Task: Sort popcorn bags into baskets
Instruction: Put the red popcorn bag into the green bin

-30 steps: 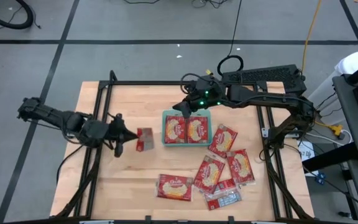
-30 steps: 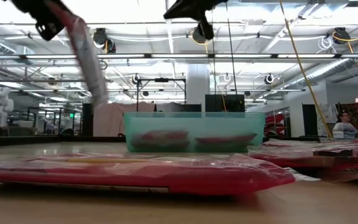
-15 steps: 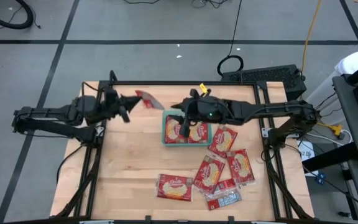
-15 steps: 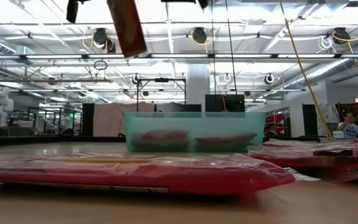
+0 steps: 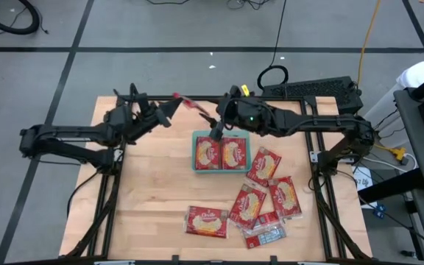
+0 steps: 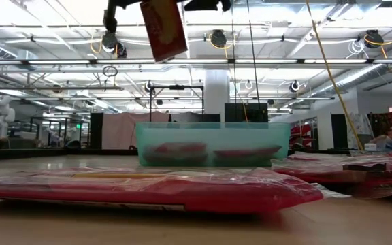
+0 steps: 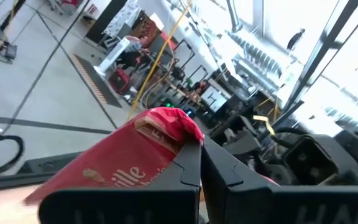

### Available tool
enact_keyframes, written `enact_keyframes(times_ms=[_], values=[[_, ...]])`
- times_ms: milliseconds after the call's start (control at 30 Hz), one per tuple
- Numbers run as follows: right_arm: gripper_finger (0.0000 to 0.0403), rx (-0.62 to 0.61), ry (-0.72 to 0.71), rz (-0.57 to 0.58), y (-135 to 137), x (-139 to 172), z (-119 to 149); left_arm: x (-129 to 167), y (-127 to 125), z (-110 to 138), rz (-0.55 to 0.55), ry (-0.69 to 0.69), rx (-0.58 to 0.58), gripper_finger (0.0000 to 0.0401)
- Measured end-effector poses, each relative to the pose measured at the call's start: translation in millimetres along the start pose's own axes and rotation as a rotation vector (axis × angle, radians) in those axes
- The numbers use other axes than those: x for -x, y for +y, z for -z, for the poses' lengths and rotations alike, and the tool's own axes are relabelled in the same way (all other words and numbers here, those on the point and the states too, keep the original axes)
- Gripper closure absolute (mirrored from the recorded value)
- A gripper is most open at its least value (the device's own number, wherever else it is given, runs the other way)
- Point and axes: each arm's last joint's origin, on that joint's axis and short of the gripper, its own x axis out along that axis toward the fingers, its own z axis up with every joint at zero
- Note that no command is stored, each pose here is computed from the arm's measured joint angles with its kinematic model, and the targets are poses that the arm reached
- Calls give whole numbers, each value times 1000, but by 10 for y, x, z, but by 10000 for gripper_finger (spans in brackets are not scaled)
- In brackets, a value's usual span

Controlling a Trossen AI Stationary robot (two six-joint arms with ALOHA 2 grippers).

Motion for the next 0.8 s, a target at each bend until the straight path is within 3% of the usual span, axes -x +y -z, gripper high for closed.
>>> enact_keyframes(times_ms=[300, 700, 800], values=[[211, -55, 4, -64, -91, -50, 44, -97, -12, 95, 48, 15, 51, 400], [384, -233, 29, -71, -52, -116, 287, -99, -34, 122, 125, 89, 46, 400], [392, -259, 9, -71, -50, -121, 281, -95, -50, 120, 163, 112, 29, 398]])
